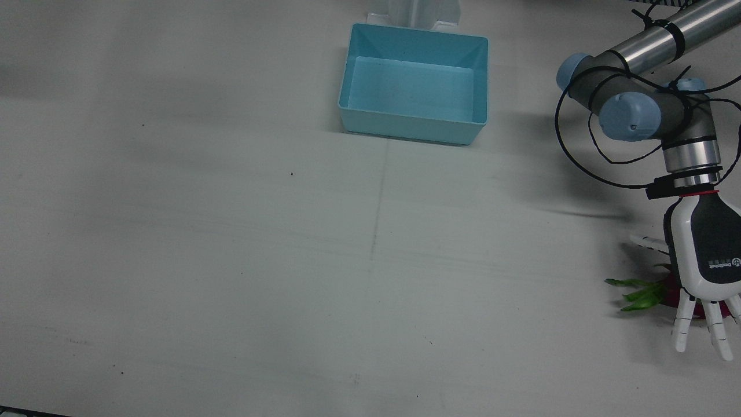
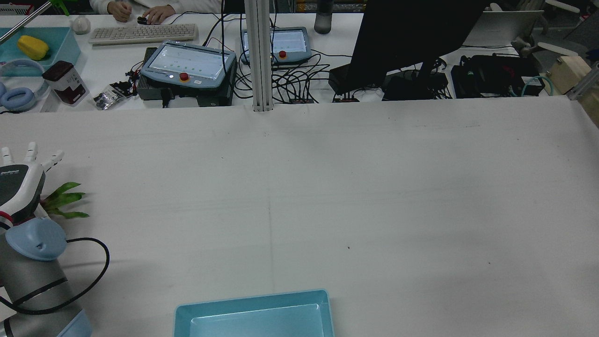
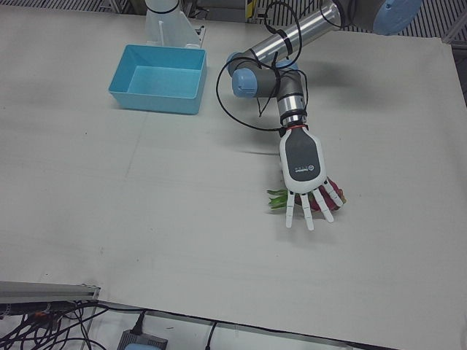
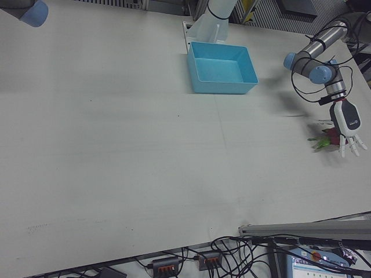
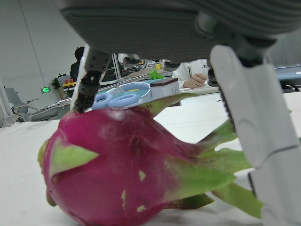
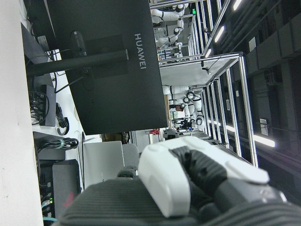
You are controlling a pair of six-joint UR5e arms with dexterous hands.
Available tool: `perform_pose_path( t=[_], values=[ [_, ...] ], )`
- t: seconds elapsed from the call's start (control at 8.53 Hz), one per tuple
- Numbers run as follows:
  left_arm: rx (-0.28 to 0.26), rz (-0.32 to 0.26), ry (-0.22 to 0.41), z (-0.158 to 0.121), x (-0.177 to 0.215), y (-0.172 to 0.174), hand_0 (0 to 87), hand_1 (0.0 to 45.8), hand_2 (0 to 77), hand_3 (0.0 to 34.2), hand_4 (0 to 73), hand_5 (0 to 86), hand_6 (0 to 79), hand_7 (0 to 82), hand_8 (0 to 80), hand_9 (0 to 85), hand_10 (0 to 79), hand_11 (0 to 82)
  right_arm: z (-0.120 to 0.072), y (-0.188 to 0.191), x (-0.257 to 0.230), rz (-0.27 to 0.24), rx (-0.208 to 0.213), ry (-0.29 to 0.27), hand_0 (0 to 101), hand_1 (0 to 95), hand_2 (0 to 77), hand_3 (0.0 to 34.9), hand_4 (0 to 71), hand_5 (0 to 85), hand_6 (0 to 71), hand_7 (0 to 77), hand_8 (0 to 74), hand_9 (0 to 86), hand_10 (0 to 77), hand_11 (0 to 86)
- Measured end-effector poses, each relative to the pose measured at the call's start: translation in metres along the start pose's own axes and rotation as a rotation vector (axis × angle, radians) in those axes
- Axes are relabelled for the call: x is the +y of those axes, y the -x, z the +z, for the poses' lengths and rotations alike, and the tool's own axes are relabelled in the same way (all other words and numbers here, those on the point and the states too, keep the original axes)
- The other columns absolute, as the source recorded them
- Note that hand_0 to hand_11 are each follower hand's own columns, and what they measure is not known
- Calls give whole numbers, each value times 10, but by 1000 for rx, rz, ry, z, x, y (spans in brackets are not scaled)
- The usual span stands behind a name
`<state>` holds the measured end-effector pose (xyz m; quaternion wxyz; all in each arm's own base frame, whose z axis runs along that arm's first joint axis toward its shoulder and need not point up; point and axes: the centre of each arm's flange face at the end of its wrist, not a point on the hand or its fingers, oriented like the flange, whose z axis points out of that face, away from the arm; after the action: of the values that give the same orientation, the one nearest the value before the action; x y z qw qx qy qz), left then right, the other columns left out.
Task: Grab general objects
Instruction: 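Lower the left hand down around the pink dragon fruit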
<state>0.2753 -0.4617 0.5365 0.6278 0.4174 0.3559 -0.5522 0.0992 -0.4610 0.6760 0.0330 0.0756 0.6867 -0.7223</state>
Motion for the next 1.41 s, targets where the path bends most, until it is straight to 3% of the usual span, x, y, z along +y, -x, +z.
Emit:
perform_pose_path(
  t=[0.23,0.7,0.82,1.05,1.41],
  values=[
    [-15,8,-11,8,6,15,472,0,5,312,0,22,0,5,11,0,382,0,0,0,0,0,0,0,0,949,774,0,0,0,0,0,0,5,0,0],
    [-35,18,-30,25,10,40,474,0,5,267,5,22,0,5,11,0,371,0,0,0,0,0,0,-1,0,949,774,0,0,0,0,0,0,5,0,5],
    [-33,14,-32,27,10,41,475,0,5,255,16,22,0,5,11,0,305,0,0,0,-1,0,0,-1,0,949,774,0,0,0,0,0,0,5,0,5],
    [-25,10,-42,29,9,44,481,0,5,196,16,22,0,5,11,0,16,0,0,0,-1,0,0,-1,0,949,774,0,0,0,0,0,0,5,0,5],
    [-7,12,-83,32,9,50,486,0,5,70,5,22,22,5,11,0,16,0,0,0,-1,0,0,-1,0,949,774,0,0,0,0,0,0,5,0,0]
  ],
)
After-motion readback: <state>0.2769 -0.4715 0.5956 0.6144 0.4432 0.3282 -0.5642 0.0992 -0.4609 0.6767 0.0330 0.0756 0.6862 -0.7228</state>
